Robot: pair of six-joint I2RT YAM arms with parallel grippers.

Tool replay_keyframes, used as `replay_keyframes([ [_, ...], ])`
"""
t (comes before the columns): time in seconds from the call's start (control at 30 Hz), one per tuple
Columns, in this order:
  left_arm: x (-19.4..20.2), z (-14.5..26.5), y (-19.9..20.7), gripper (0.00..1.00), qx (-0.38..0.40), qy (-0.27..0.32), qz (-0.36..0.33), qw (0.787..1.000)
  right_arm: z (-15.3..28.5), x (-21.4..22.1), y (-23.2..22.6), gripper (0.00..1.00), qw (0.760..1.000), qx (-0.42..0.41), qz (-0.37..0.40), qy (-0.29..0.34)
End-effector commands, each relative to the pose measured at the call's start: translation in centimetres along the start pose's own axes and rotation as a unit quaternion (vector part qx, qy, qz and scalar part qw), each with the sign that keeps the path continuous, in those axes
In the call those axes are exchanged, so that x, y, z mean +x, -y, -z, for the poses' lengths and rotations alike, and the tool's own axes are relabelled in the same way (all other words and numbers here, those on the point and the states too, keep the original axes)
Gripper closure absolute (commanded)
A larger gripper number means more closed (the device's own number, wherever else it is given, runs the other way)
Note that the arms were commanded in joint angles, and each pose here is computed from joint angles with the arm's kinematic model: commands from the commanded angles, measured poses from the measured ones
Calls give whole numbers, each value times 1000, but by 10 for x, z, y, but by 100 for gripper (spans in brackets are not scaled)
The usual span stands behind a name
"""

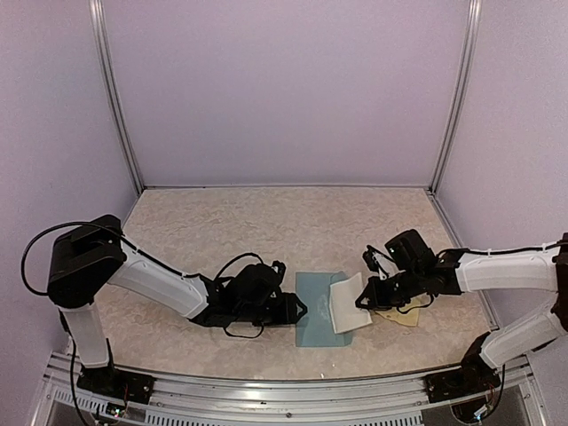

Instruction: Place the letter into the envelope and seal it

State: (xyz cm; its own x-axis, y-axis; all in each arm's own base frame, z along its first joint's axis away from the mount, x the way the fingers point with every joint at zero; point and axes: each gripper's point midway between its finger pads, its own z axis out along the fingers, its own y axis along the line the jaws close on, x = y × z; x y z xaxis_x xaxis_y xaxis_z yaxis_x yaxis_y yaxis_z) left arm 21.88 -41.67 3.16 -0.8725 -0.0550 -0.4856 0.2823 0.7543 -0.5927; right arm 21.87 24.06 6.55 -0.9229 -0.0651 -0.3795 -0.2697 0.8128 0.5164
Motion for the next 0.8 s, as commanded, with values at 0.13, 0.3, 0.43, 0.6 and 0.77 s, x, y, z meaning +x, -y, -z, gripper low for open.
replay_keyframes([
  [0.13,15,-16,-10,49,-7,-32,13,999,-11,0,13,100,1000,23,-6,-8],
  [0.3,16,-16,-10,51,-7,-33,14,999,-13,4,27,100,998,61,-25,-20],
  [0.43,15,-13,-10,51,-5,-29,16,999,-10,6,33,100,996,75,-39,-18],
  [0.6,17,-14,-7,52,4,-32,15,999,-11,8,33,100,996,75,-42,-21],
  [0.77,14,-19,-9,52,2,-31,12,999,-16,8,33,100,996,75,-42,-32],
])
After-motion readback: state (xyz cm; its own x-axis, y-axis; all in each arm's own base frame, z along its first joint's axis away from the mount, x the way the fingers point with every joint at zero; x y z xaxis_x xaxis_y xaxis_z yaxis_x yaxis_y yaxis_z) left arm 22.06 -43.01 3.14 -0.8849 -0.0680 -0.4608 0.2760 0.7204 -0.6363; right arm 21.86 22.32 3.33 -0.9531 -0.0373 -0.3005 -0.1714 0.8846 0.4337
